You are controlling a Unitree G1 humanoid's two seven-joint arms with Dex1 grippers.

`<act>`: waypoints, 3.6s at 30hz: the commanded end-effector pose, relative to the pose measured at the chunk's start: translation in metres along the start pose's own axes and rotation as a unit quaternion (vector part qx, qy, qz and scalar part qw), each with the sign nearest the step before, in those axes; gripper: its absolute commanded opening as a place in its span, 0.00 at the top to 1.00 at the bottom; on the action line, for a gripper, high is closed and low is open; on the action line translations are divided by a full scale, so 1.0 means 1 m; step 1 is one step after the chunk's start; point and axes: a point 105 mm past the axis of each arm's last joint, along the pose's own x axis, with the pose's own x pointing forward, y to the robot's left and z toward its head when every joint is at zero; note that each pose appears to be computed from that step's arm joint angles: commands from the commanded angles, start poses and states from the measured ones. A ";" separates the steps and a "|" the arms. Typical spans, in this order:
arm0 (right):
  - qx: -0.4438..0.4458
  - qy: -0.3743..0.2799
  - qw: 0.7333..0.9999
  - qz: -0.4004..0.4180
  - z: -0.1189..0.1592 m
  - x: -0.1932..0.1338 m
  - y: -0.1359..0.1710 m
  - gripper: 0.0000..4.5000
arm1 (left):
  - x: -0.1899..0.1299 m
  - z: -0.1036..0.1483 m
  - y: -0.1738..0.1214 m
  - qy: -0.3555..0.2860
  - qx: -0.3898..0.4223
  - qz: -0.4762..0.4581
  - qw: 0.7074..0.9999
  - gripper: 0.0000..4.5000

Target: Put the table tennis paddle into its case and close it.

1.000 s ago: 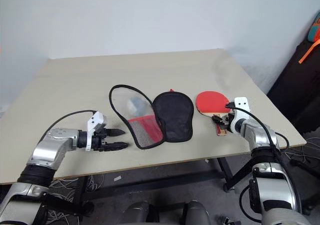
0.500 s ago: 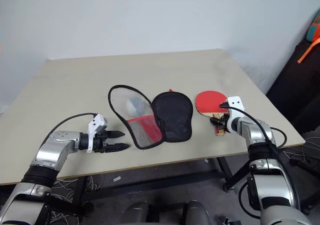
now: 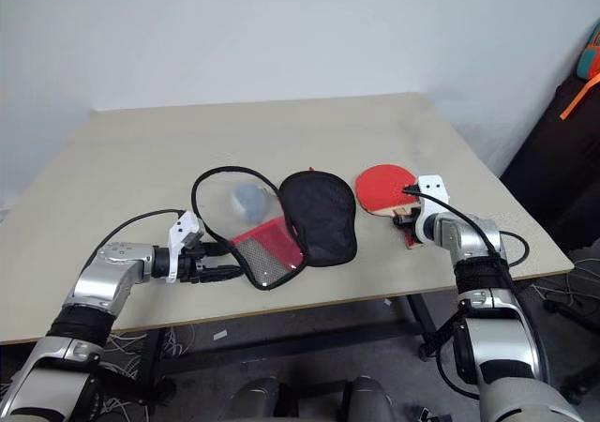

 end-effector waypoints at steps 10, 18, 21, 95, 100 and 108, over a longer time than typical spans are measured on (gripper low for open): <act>0.013 -0.112 0.991 0.070 0.087 -0.012 0.102 0.72 | 0.013 0.021 0.002 -0.015 0.028 -0.016 0.999 0.17; 0.051 -0.055 0.994 0.085 0.046 0.018 0.144 0.72 | 0.017 0.025 0.002 -0.020 0.033 -0.019 0.999 0.17; 0.049 -0.037 0.994 0.090 0.033 0.021 0.150 0.72 | 0.017 0.025 0.003 -0.020 0.032 -0.019 0.999 0.17; 0.099 -0.492 0.823 0.268 0.166 -0.167 0.097 0.09 | 0.072 0.146 -0.042 -0.132 0.047 -0.104 0.985 0.17; 0.106 -0.453 0.851 0.244 0.148 -0.138 0.102 0.09 | 0.078 0.118 -0.036 -0.090 0.018 -0.078 0.993 0.17; 0.127 -0.406 0.881 0.207 0.126 -0.104 0.096 0.09 | 0.054 0.121 -0.032 -0.125 -0.110 -0.066 0.984 0.01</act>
